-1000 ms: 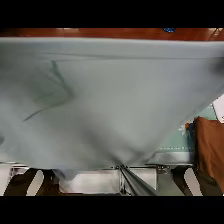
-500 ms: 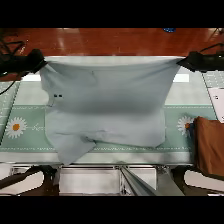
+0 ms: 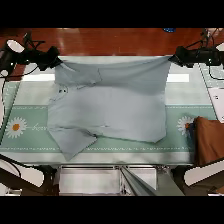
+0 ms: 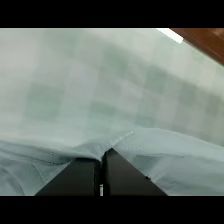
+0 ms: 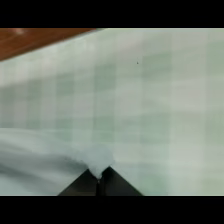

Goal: Fold the shirts.

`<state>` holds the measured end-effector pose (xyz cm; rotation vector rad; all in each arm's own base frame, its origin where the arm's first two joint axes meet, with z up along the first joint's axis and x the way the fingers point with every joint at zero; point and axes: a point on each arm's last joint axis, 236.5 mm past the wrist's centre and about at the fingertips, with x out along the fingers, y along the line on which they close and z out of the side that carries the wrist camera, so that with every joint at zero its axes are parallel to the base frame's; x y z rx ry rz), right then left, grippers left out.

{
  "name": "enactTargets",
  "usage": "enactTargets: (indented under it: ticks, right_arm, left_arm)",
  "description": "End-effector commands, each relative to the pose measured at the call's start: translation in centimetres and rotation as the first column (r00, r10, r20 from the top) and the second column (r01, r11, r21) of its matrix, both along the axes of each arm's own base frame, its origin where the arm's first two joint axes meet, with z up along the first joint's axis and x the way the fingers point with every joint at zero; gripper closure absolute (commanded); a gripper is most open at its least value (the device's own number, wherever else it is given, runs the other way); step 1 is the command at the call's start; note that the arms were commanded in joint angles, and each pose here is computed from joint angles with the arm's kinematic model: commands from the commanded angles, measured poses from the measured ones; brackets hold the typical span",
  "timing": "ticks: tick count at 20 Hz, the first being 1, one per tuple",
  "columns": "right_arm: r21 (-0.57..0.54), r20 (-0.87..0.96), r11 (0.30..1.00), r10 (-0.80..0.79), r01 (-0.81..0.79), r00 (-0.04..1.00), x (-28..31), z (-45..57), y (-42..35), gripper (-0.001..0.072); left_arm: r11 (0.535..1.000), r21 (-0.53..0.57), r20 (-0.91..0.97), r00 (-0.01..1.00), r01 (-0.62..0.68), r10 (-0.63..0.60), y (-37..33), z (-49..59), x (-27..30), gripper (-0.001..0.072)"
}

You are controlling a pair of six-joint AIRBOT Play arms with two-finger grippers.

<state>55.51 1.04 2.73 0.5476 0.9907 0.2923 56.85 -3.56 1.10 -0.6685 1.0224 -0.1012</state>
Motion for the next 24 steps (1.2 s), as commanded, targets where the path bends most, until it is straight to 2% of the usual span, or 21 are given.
enactTargets:
  ticks: [1, 4, 6, 8, 16, 17, 18, 19, 20, 21, 24]
  right_arm:
    - [-0.148, -0.213, 0.982, 0.081, -0.114, 0.974, -4.4, -4.3, -1.9, 0.0689]
    - [-0.106, -0.338, 0.977, 0.141, -0.186, 0.931, -7.9, -6.2, -1.1, 0.0689]
    - [-0.072, -0.382, 0.978, 0.154, -0.195, 0.911, -9.3, -7.5, -0.5, 0.0689]
    - [-0.040, -0.427, 0.978, 0.168, -0.204, 0.889, -10.8, -8.9, 0.2, 0.0689]
    - [-0.006, -0.497, 0.974, 0.192, -0.224, 0.846, -13.1, -10.7, 1.5, 0.0686]
    - [0.000, -0.515, 0.978, 0.181, -0.211, 0.838, -13.4, -10.7, 1.5, 0.0605]
    - [0.006, -0.537, 0.980, 0.169, -0.196, 0.826, -13.8, -10.6, 1.5, 0.0381]
    - [0.012, -0.552, 0.978, 0.180, -0.208, 0.814, -14.4, -10.4, 1.3, 0.0300]
    - [0.007, -0.562, 0.977, 0.180, -0.213, 0.807, -15.0, -9.9, 0.9, 0.0300]
    - [-0.007, -0.562, 0.978, 0.169, -0.209, 0.810, -15.2, -9.2, 0.2, 0.0300]
    - [-0.098, -0.504, 0.987, 0.059, -0.124, 0.862, -15.2, -5.5, -3.5, 0.0301]
  left_arm:
    - [0.991, 0.026, -0.124, 0.984, 0.128, -0.124, 0.4, -2.3, -2.8, 0.0692]
    - [0.967, 0.102, -0.343, 0.921, 0.233, -0.186, 2.5, -6.1, -7.5, 0.0692]
    - [0.953, 0.110, -0.436, 0.876, 0.281, -0.208, 3.1, -7.3, -9.6, 0.0692]
    - [0.934, 0.079, -0.489, 0.830, 0.348, -0.268, 2.6, -8.2, -11.2, 0.0691]
    - [0.915, 0.026, -0.561, 0.763, 0.403, -0.320, 1.0, -9.0, -13.3, 0.0691]
    - [0.911, 0.011, -0.581, 0.745, 0.412, -0.330, 1.0, -8.8, -14.0, 0.0691]
    - [0.908, -0.009, -0.604, 0.721, 0.420, -0.340, 1.0, -8.6, -14.8, 0.0690]
    - [0.908, -0.027, -0.629, 0.699, 0.417, -0.340, 1.0, -8.3, -15.6, 0.0617]
    - [0.914, -0.029, -0.655, 0.683, 0.404, -0.323, 1.5, -8.0, -16.3, 0.0373]
    - [0.918, -0.026, -0.672, 0.673, 0.397, -0.310, 1.9, -7.3, -16.9, 0.0198]
    - [0.915, 0.042, -0.667, 0.694, 0.401, -0.273, 3.7, -4.3, -17.7, 0.0197]
